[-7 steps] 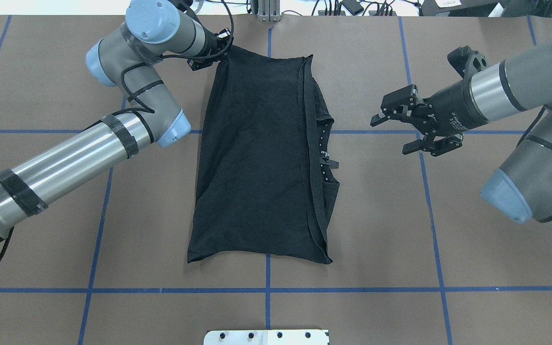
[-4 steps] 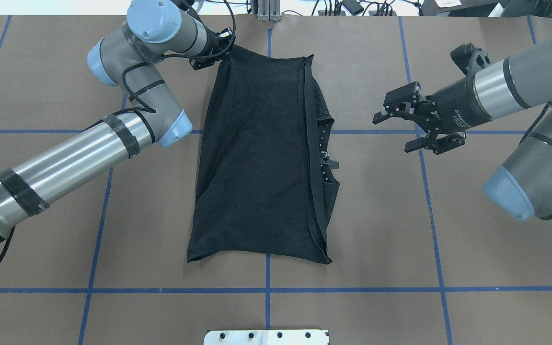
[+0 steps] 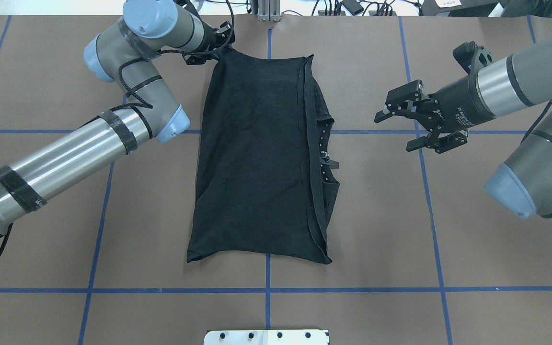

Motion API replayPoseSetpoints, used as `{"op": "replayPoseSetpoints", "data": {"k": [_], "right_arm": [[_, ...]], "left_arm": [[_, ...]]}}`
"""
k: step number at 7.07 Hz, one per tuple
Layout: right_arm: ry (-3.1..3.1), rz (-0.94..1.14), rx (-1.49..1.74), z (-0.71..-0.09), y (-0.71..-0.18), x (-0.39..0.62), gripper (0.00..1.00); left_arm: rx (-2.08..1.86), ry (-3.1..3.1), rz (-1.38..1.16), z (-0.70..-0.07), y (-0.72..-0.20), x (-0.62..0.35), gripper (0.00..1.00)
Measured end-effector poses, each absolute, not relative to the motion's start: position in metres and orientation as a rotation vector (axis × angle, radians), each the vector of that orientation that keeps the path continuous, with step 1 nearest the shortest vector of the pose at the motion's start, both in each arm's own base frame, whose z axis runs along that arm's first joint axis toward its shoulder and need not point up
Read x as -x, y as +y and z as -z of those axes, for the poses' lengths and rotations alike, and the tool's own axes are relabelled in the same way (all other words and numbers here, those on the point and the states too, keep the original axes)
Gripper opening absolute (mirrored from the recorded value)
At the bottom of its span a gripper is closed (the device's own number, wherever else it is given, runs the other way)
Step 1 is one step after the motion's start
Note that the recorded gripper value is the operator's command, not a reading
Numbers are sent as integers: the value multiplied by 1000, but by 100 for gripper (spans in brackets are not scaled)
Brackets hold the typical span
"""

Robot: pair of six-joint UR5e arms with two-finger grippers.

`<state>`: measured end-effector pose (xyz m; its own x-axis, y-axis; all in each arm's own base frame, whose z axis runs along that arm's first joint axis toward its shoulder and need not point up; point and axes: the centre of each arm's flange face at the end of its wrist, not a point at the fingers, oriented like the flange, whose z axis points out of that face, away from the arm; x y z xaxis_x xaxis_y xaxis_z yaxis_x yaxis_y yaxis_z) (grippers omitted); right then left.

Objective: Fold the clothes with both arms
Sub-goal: 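Release the shirt and raise the left gripper away from it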

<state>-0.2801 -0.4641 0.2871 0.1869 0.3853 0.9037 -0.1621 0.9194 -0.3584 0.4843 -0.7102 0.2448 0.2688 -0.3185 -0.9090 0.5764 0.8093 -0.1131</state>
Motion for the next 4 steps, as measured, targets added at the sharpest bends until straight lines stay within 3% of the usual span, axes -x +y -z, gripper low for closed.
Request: {"op": "replayPoseSetpoints", "data": {"k": [4], "right_arm": [[-1331, -379, 189, -284, -466, 284, 100]], "left_arm": [[-374, 1086, 536, -270, -745, -415, 100]]}}
